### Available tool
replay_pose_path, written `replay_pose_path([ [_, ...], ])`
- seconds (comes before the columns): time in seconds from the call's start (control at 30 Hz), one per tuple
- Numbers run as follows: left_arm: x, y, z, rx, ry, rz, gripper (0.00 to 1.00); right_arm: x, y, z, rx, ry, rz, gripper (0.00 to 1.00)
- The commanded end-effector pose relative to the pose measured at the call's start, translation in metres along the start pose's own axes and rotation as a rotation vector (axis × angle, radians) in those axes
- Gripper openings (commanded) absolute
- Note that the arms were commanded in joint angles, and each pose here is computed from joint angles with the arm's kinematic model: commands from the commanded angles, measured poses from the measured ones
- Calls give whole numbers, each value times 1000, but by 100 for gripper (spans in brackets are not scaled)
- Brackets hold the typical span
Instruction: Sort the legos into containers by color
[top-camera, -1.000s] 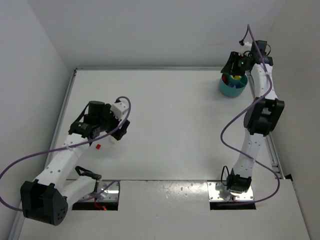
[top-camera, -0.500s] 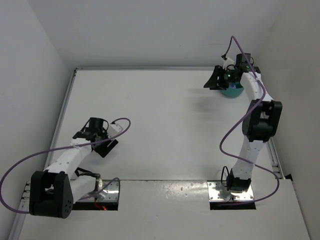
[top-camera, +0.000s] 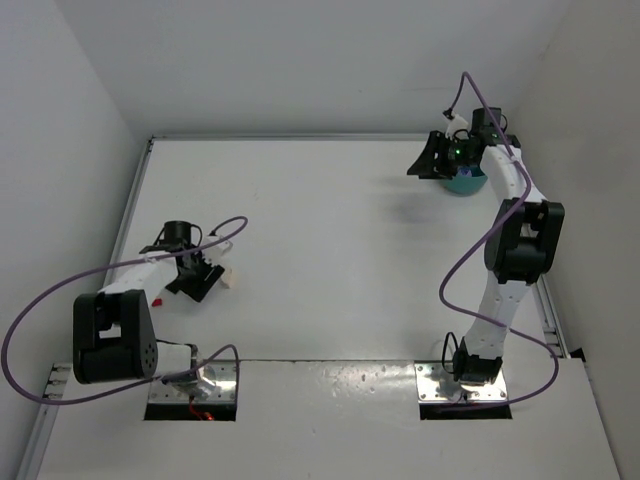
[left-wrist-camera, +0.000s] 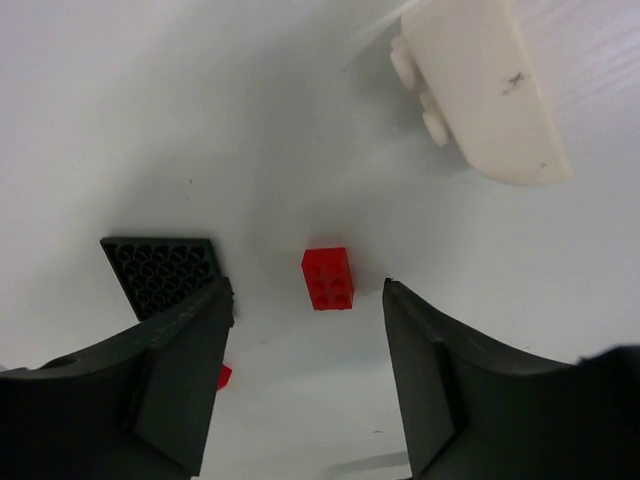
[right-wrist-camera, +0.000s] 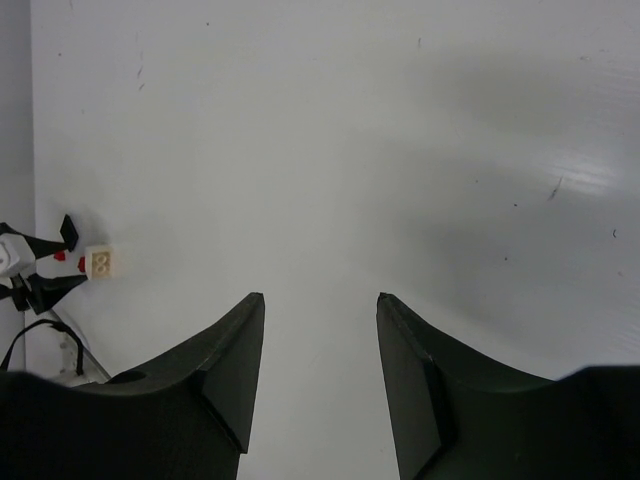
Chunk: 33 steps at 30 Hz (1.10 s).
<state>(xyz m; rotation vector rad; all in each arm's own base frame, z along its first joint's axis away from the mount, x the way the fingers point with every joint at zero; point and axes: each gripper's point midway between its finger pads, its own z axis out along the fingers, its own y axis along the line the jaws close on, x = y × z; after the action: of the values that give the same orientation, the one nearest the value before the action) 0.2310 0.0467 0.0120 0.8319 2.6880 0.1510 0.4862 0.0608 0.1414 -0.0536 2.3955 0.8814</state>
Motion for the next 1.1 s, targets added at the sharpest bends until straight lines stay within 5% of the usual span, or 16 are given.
replay_pose_path([
  [0.0,-20,0,-3,45,-81,-8,66,-11,19,-9,-36,-41,-44,49],
  [0.3,-16,-11,4,106,-64,-22,46,-15,20,-10,-36,-48,-50,49],
  [1.07,26,-21,18,144,6,-99,44,-13,26,-8,-51,-41,-47,48],
])
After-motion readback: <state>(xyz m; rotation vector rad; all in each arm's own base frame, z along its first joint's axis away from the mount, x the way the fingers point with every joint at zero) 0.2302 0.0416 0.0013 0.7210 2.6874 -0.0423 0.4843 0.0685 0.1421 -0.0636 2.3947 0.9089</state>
